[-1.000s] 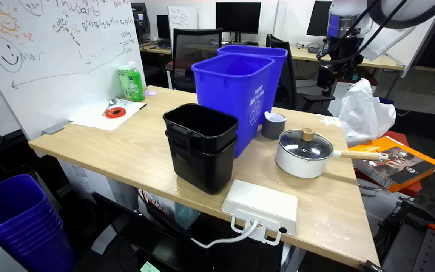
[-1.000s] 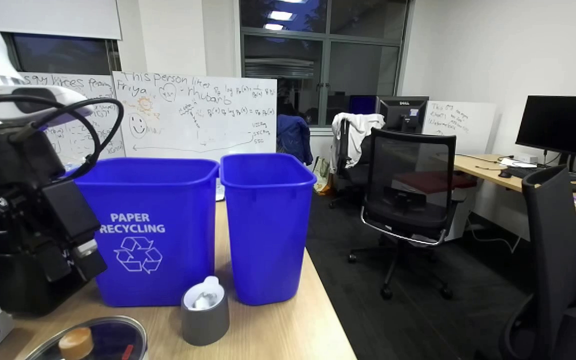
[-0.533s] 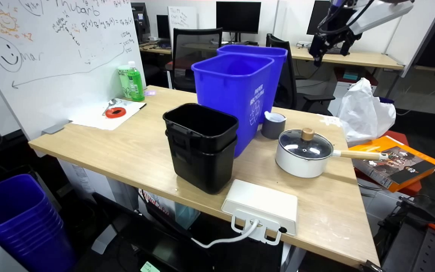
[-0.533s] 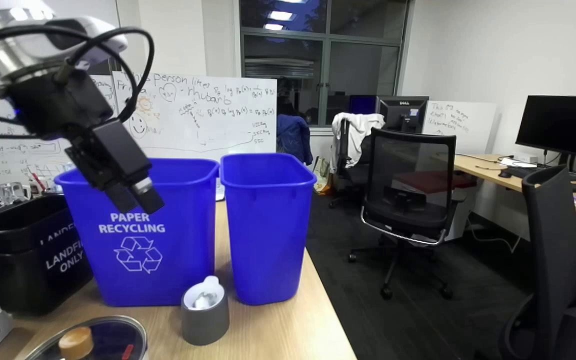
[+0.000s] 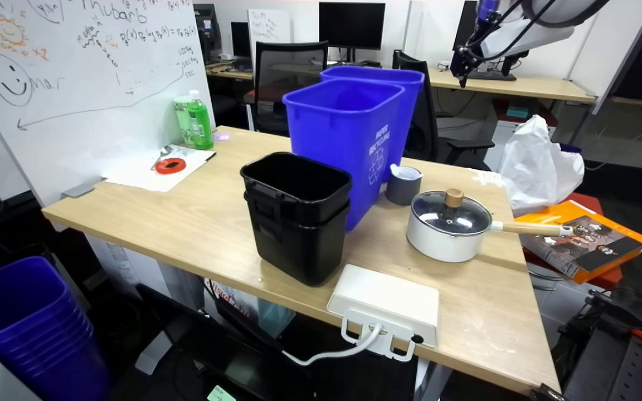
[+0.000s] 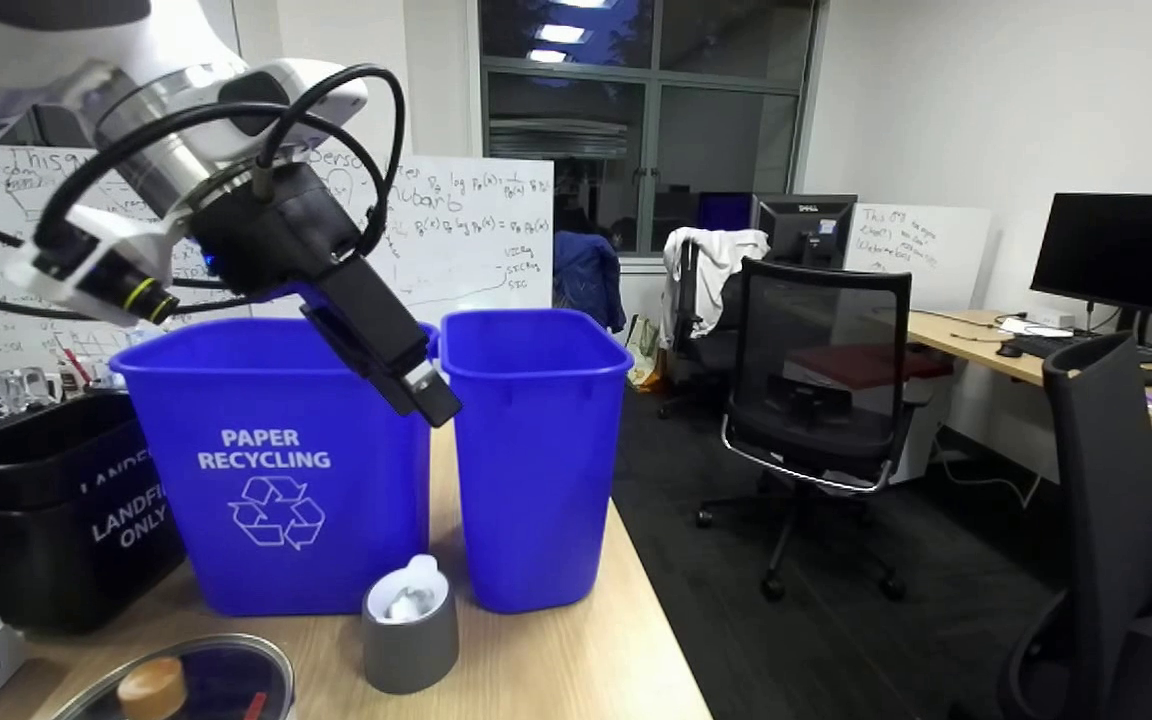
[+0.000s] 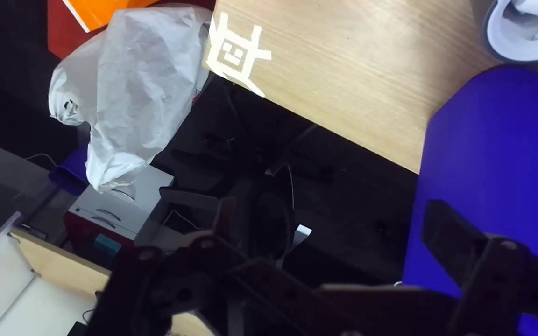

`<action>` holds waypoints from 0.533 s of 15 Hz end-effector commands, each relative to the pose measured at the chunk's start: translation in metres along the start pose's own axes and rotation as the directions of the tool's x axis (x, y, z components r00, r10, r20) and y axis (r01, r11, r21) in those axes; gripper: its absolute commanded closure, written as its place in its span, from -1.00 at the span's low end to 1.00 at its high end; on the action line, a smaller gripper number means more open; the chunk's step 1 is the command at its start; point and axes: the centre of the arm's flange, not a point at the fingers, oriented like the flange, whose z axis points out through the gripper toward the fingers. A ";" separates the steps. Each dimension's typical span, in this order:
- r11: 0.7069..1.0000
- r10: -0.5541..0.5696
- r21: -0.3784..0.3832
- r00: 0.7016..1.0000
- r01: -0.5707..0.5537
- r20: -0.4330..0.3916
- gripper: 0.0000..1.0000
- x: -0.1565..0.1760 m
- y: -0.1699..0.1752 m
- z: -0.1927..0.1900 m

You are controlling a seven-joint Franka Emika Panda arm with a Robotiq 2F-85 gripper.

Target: Place the right blue bin in the left one

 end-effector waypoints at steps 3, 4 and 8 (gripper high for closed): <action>1.000 0.003 0.003 1.000 -0.003 -0.008 -1.00 0.001 0.002 -0.006; 1.000 0.003 0.003 1.000 -0.003 -0.007 -1.00 0.001 0.002 -0.006; 1.000 0.022 -0.002 1.000 -0.022 -0.002 -1.00 0.003 -0.001 -0.005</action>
